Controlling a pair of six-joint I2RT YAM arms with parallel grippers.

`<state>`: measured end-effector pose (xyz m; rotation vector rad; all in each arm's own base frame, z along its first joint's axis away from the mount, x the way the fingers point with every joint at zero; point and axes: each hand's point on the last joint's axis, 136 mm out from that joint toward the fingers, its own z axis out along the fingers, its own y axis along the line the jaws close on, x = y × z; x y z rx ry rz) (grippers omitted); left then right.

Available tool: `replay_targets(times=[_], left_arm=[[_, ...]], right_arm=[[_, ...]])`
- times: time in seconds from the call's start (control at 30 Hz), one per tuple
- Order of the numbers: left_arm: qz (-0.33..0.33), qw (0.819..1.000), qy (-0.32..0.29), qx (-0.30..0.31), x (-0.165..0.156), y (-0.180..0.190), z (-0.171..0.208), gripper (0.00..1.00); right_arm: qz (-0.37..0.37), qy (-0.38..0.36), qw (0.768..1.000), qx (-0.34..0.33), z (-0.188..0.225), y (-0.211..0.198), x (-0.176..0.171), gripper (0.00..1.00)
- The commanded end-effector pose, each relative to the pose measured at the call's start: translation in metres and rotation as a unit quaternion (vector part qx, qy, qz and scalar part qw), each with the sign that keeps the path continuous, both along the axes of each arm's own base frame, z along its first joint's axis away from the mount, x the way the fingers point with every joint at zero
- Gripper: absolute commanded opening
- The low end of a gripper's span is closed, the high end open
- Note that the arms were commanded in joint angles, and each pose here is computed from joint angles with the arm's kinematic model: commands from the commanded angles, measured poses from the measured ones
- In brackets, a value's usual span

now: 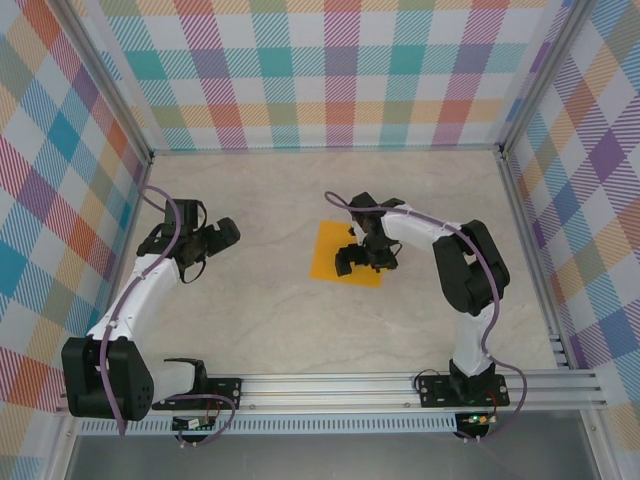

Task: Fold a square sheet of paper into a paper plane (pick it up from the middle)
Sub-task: Move the square sheet of paper to the center of the table.

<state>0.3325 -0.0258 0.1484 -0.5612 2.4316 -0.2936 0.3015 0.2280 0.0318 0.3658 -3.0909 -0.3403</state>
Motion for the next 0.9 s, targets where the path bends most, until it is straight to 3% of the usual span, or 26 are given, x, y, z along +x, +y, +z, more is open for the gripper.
replay_targets(times=[0.0,0.13,0.23,0.47,0.67,0.87], left_arm=[[-0.009,1.000,-0.007,-0.019,0.005,-0.009,0.008,1.00],[-0.007,1.000,0.000,-0.030,0.001,-0.011,0.002,1.00],[-0.007,0.999,0.005,-0.036,-0.001,-0.013,-0.002,1.00],[-0.008,0.999,0.011,-0.034,-0.002,-0.013,-0.004,1.00],[-0.009,0.999,0.015,-0.041,-0.003,-0.015,-0.007,1.00],[-0.013,0.998,0.024,-0.059,-0.004,-0.024,-0.016,1.00]], right_arm=[[-0.072,-0.050,0.996,0.009,0.027,0.009,0.035,1.00],[-0.176,-0.065,0.982,-0.004,0.015,0.016,0.070,1.00],[-0.214,-0.071,0.974,-0.016,0.002,0.020,0.087,1.00],[-0.213,-0.061,0.974,-0.052,-0.021,0.021,0.096,1.00],[-0.147,-0.021,0.986,-0.081,-0.048,0.020,0.057,1.00],[-0.073,0.032,0.990,-0.117,-0.070,0.007,-0.020,1.00]])
